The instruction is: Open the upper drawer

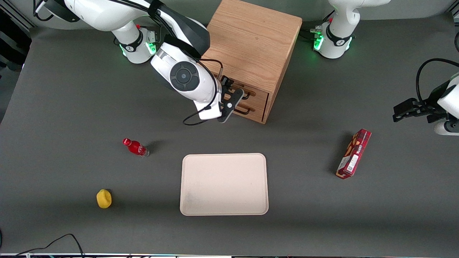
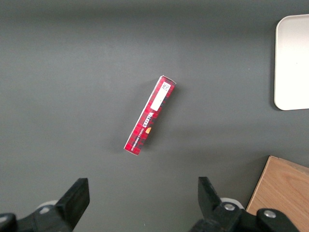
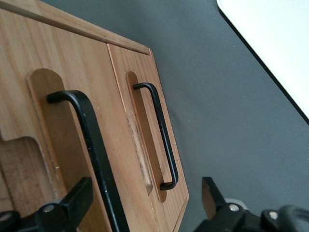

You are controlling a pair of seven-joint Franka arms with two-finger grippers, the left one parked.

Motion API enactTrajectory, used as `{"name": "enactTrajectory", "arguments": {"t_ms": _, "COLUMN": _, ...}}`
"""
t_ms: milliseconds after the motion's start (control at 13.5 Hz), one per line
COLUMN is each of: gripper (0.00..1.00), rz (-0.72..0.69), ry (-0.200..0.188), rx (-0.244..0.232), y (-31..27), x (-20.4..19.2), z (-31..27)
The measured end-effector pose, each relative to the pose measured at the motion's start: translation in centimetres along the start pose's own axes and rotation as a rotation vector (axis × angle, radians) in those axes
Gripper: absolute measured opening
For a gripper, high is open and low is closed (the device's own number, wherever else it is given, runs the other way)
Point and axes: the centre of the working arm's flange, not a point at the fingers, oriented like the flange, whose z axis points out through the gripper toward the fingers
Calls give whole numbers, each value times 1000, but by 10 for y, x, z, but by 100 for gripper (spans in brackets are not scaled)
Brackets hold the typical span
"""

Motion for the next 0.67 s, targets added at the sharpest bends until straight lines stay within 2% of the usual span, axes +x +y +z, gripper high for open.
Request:
{"name": "enactTrajectory", "arguments": {"t_ms": 370, "gripper": 100, "rz": -64, "ry": 15, "rx": -29, "y": 4, "x": 3, "z": 6}}
{"name": "enactTrajectory", "arguments": {"t_ms": 519, "gripper": 100, "rz": -88, "ry": 29, "rx": -27, "y": 9, "x": 5, "z": 7}}
{"name": "enactTrajectory", "arguments": {"t_ms": 667, "gripper": 100, "rz": -104, "ry": 54, "rx": -51, "y": 25, "x": 7, "z": 6}}
